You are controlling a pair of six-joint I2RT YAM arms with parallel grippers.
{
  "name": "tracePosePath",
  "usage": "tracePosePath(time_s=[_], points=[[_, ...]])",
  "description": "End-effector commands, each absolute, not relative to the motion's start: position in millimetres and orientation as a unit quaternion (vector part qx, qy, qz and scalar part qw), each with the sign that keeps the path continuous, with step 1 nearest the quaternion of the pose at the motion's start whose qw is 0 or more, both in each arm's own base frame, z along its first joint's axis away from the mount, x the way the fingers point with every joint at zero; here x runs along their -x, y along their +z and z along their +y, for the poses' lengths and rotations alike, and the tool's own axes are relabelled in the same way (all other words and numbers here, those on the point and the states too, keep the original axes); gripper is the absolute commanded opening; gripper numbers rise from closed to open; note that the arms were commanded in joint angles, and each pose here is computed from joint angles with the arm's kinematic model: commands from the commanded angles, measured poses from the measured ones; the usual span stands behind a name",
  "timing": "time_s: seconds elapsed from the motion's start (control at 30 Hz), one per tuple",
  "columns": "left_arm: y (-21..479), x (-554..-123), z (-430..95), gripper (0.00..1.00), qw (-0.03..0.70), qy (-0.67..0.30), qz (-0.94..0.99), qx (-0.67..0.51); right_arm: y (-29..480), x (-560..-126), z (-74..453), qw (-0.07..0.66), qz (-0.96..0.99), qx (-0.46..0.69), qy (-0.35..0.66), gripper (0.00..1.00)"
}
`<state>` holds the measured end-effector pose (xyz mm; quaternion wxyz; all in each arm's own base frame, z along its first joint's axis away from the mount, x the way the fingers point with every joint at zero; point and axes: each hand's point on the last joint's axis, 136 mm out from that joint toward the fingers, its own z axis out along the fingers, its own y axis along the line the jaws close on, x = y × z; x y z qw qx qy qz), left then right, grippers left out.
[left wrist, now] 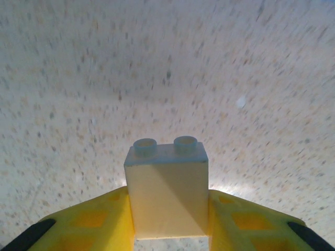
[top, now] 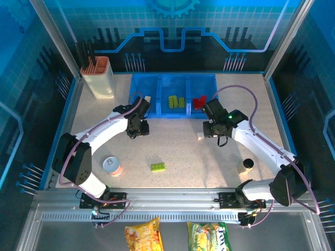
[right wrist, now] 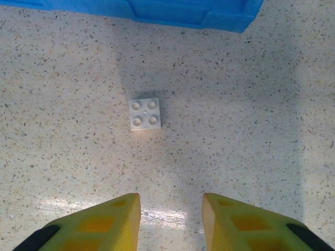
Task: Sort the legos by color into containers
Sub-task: Pick up the lego from the middle-left of the table, then place the lego in the container.
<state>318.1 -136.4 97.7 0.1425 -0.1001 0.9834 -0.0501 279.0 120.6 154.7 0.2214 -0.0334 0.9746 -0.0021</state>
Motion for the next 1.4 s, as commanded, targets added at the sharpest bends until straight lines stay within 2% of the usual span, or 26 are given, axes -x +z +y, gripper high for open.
tracePosePath(time_s=[0.0, 0.33, 0.63, 1.37], points=[[110.3, -335.9, -132.5, 0.37, 0.147, -0.050, 0.986, 0.065, 153.6, -265.7, 111.9, 0.215, 0.976, 0.025, -0.015, 0.37], [138.4, -400.1, -135.7, 0.37, 0.178, -0.082, 0.980, 0.030, 156.2, -257.1, 103.9, 0.217, 0.976, 0.017, -0.021, 0.37], [134.9, -444.6, -142.2, 0.36, 0.182, -0.101, 0.978, 0.006, 161.5, -254.4, 100.1, 0.221, 0.975, 0.012, -0.024, 0.37], [99.8, -501.9, -157.4, 0.35, 0.139, -0.214, 0.967, 0.020, 169.1, -248.5, 90.4, 0.222, 0.974, 0.005, -0.039, 0.37]])
